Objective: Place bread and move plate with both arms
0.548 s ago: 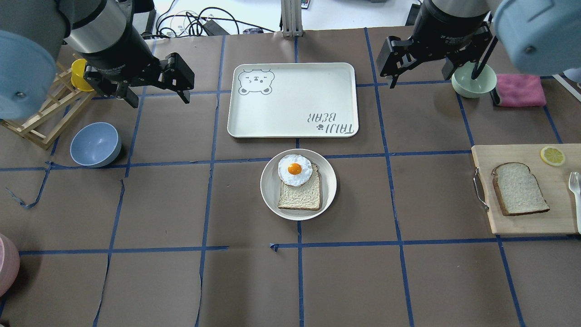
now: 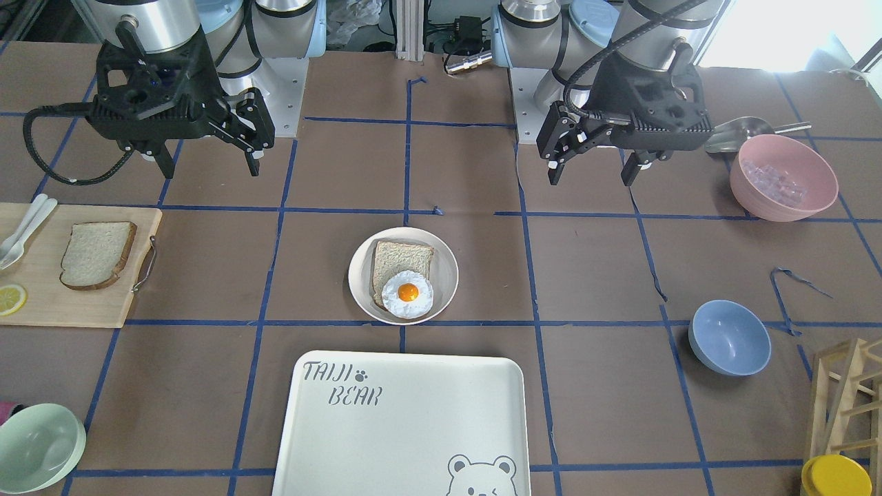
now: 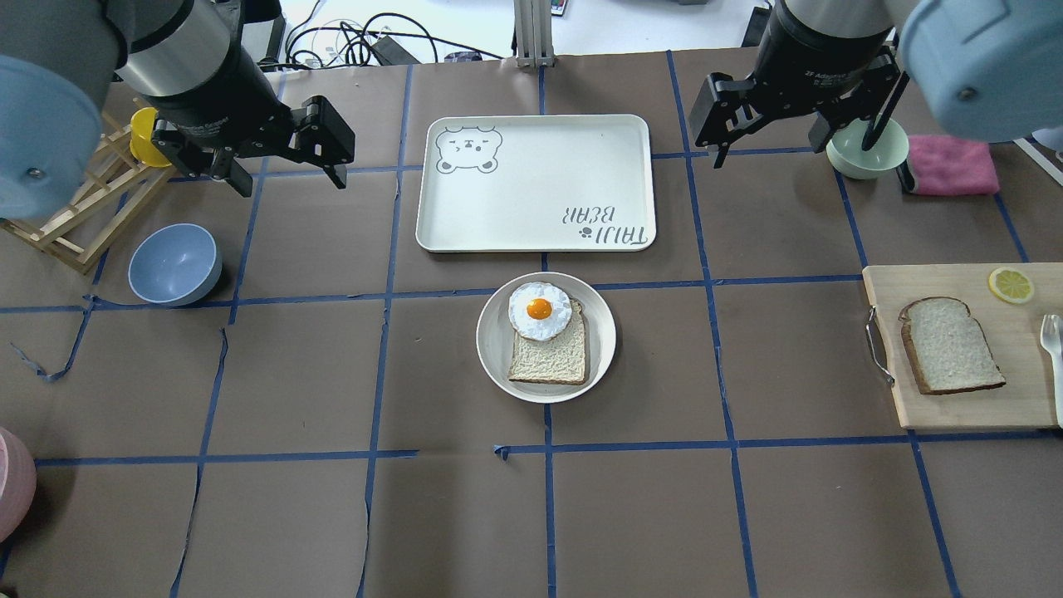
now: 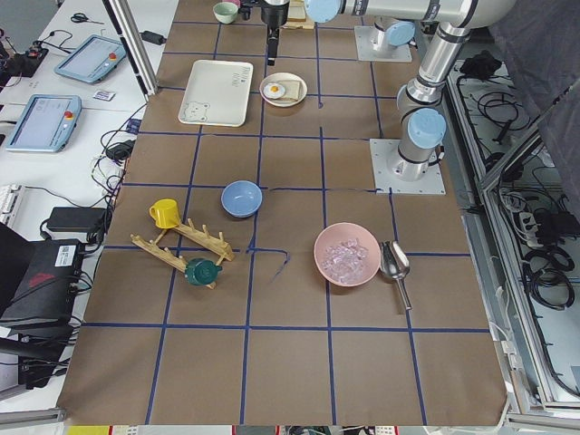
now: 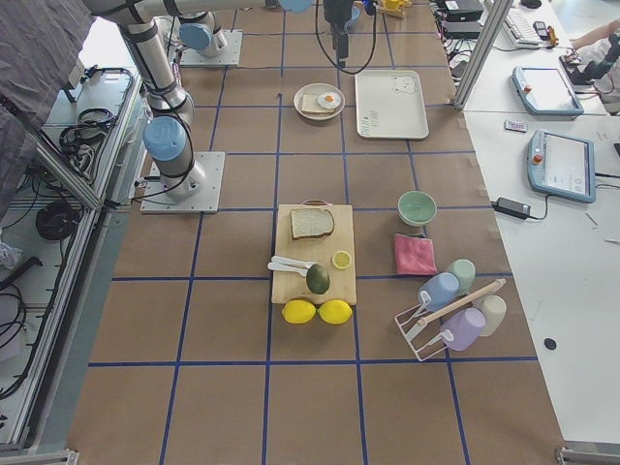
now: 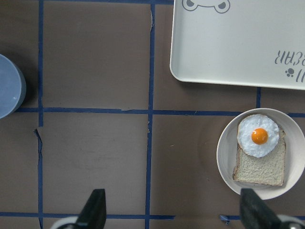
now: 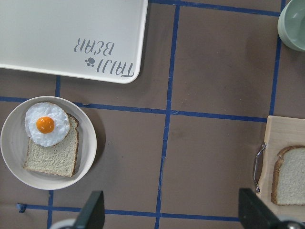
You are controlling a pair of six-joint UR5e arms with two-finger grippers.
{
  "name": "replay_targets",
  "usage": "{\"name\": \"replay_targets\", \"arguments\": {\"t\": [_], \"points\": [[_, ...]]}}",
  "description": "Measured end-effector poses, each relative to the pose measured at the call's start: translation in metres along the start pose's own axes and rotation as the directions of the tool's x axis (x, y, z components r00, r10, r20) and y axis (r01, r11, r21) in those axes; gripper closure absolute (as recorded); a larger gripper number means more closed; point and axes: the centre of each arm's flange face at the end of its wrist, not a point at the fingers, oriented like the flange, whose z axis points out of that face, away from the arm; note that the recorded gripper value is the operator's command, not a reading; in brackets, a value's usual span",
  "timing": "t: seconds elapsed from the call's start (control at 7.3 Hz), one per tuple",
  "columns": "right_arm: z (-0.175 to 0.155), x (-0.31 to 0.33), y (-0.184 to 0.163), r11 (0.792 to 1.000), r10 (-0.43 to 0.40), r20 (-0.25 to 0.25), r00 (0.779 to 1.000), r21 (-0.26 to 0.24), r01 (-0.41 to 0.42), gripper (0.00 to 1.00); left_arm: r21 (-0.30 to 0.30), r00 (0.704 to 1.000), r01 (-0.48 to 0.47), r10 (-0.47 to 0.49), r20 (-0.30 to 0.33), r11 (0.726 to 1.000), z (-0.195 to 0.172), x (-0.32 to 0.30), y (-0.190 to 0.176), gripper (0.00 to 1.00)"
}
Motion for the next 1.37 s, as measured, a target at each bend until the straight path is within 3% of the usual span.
{"name": "replay_targets", "arguments": {"t": [1.37], "points": [[0.0018, 0.0044, -0.0044, 1.0, 0.008, -0.019, 1.0, 0.011, -0.008, 0.0, -0.001, 1.0, 0.002, -0.002, -0.003, 1.0, 0.0004, 0.0003, 0.0001, 0.0]]}}
